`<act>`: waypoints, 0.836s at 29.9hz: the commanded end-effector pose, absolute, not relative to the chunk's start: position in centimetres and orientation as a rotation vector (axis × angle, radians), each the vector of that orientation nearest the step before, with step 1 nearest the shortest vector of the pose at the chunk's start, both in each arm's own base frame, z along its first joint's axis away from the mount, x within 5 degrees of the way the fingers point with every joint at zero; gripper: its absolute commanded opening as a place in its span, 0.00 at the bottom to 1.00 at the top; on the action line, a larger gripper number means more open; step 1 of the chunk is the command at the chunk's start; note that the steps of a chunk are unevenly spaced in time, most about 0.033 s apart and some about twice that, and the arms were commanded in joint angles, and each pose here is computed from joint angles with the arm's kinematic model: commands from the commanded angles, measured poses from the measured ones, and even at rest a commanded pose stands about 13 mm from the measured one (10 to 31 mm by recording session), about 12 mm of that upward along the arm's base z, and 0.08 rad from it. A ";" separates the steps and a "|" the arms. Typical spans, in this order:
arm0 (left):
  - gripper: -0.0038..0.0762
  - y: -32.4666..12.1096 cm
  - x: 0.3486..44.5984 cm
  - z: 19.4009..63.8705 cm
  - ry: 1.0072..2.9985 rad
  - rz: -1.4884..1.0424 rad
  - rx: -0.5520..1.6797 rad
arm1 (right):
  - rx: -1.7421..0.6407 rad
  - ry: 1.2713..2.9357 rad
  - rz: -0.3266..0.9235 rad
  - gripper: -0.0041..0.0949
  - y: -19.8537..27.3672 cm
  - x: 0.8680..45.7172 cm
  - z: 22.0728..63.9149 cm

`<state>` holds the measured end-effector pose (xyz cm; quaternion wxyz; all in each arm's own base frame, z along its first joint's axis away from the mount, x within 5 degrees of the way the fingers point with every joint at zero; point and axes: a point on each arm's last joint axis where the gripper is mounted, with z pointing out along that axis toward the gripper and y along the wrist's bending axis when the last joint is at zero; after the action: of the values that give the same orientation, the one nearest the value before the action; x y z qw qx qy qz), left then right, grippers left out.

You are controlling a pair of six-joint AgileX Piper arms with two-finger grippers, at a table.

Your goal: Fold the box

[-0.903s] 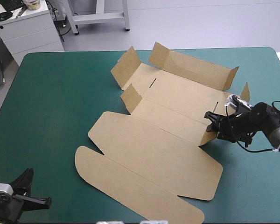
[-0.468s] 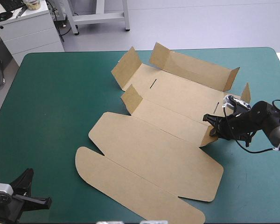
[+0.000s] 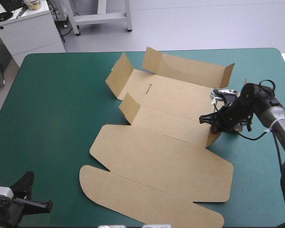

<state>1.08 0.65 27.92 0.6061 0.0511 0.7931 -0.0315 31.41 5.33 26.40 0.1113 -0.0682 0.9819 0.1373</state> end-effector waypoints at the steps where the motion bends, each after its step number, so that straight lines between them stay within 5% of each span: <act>1: 0.04 0.7 0.7 29.2 1.729 -0.093 0.109 | -0.441 2.775 0.362 0.04 7.0 32.9 28.7; 9: 0.04 0.7 0.7 29.2 1.729 -0.093 0.109 | -0.939 2.653 0.299 0.04 10.0 36.6 29.6; 15: 0.04 0.7 0.7 29.2 1.729 -0.093 0.109 | -1.253 2.558 0.094 0.04 11.6 38.4 29.6; 25: 0.04 0.7 0.7 29.2 1.729 -0.089 0.113 | -1.812 2.065 -0.056 0.02 16.1 38.8 30.3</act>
<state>1.08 0.65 27.92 0.6061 0.0511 0.7931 -0.0315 39.45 15.13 26.94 0.1340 -0.5895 0.7965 0.0075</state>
